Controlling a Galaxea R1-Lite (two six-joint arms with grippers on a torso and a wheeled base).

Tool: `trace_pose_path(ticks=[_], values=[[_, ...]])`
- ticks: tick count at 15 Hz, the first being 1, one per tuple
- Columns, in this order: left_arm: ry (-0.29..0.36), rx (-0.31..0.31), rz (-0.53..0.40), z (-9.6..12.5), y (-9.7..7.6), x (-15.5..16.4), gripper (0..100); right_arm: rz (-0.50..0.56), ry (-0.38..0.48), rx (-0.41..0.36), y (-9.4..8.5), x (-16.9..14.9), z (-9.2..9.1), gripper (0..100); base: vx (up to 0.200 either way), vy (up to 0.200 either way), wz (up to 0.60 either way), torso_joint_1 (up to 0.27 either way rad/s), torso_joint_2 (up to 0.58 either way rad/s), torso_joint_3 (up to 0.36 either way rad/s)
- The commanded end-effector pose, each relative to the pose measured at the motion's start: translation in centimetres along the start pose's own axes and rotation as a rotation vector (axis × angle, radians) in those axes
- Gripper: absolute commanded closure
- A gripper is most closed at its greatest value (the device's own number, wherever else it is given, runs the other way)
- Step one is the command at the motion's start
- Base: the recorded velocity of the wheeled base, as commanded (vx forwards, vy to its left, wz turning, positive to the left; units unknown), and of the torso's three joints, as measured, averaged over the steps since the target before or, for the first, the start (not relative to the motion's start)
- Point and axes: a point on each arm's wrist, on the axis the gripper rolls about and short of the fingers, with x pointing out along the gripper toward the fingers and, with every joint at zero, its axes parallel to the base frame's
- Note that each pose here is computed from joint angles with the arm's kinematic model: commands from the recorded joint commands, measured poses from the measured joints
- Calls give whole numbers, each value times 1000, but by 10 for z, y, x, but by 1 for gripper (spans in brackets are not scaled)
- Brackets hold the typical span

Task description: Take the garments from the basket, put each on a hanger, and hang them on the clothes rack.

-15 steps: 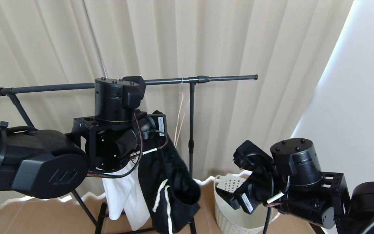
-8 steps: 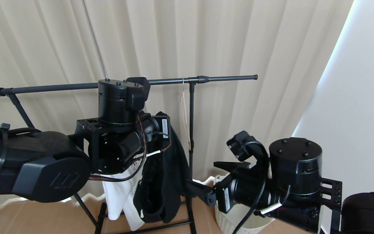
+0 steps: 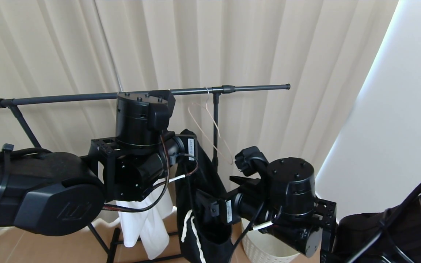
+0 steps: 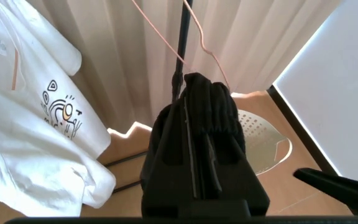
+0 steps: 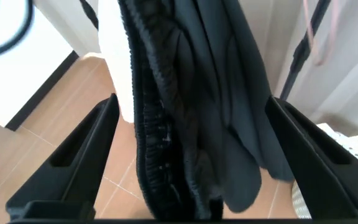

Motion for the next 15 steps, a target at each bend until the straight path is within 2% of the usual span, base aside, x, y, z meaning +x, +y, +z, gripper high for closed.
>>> trace_pose_path(ticks=[1,3,4,5,6,10,12,15], values=[[0,1,-8,-1,-2,-2,100,-45,57,-13,-3,20,-21,0,0,0,0,0,0,0],[-3,2,-14,1,-2,-6,100,-120,73,-18,-12,37,-32,0,0,0,0,0,0,0],[-4,1,-15,1,-2,-6,100,-123,74,-19,-13,37,-32,0,0,0,0,0,0,0],[-10,0,-17,2,-1,-10,100,-158,95,-30,-24,42,-38,0,0,0,0,0,0,0],[-10,-1,-14,3,1,-10,100,-180,100,-38,-33,44,-38,0,0,0,0,0,0,0],[-7,3,-19,2,2,-11,100,-220,106,-51,-49,44,-37,0,0,0,0,0,0,0],[-6,3,-18,2,2,-11,100,-246,127,-93,-62,40,-39,0,0,0,0,0,0,0],[2,8,-23,0,3,-11,100,-258,120,-119,-71,38,-41,0,0,0,0,0,0,0]])
